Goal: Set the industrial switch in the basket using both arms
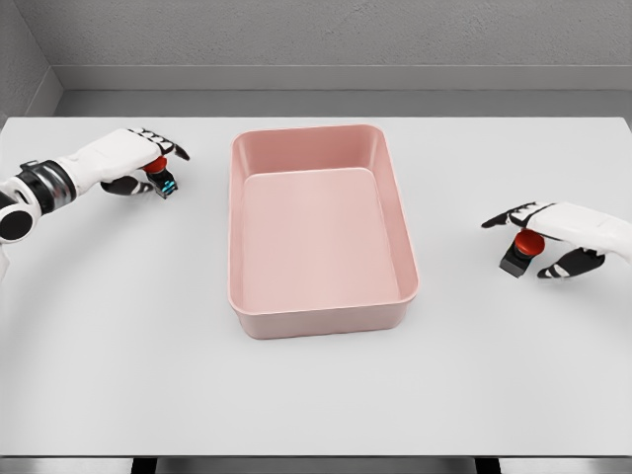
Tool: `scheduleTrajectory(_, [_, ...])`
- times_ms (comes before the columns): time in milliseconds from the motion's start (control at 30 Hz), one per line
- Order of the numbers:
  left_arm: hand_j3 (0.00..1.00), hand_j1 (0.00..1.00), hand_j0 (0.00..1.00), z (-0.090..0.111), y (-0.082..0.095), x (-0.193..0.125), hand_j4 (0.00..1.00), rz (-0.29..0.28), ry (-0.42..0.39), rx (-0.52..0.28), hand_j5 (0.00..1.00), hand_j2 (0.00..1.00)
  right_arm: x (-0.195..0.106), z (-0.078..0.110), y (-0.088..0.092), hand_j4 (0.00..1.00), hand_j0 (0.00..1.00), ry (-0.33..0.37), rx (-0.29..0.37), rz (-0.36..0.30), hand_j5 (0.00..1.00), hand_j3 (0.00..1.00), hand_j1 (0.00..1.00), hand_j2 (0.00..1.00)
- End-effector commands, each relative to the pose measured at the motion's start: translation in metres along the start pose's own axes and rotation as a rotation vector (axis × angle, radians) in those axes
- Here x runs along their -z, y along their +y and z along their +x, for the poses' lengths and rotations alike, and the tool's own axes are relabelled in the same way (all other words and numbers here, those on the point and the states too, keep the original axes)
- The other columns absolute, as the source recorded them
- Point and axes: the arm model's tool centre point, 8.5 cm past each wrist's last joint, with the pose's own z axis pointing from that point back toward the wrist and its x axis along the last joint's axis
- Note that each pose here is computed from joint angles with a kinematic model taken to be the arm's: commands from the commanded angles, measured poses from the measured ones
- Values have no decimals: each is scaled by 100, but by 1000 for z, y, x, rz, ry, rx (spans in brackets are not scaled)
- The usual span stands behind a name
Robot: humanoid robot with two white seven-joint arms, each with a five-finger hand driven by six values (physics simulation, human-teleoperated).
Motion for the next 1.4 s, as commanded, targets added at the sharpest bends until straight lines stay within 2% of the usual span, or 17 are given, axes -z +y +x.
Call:
scheduleTrajectory(0, [54,54,54,-1,1,-1,54,7,2,-5,54,54,2,1,1,86,86,0,-4,14,86,86,86,86])
scheduleTrajectory(133, [44,44,44,-3,1,-4,44,9,7,-9,44,44,5,1,2,81,81,-3,-7,17,81,81,81,81])
scheduleTrajectory(300, [39,39,39,-6,2,-7,39,12,13,-12,39,39,6,-1,6,78,78,-1,2,19,78,78,78,78])
scheduleTrajectory(433, [38,38,38,-2,5,-6,38,30,-2,-19,38,38,7,-1,6,72,72,-2,3,19,72,72,72,72])
scheduleTrajectory(533, [38,38,38,9,17,-4,38,76,-42,-21,38,38,5,-5,8,71,71,10,9,21,71,71,71,71])
scheduleTrajectory(600, [38,38,38,15,25,-4,38,97,-61,-14,38,38,5,-5,8,66,66,8,9,21,66,66,66,66])
scheduleTrajectory(700, [38,38,38,13,45,-20,38,135,-75,24,38,38,5,-6,9,61,61,13,-2,31,61,61,61,61])
scheduleTrajectory(800, [38,38,38,18,48,-29,38,149,-98,30,38,38,5,-6,9,56,56,15,-3,35,56,56,56,56])
scheduleTrajectory(1000, [38,38,38,40,75,-60,38,210,-183,88,38,38,4,-5,6,50,50,11,-13,51,50,50,50,50])
scheduleTrajectory(1133, [38,38,38,55,92,-77,38,247,-243,110,38,38,5,-3,-4,48,48,5,-36,48,48,48,48,48])
scheduleTrajectory(1367, [38,38,38,84,106,-76,38,294,-323,135,38,38,2,5,-29,48,48,-28,-97,33,48,48,48,48])
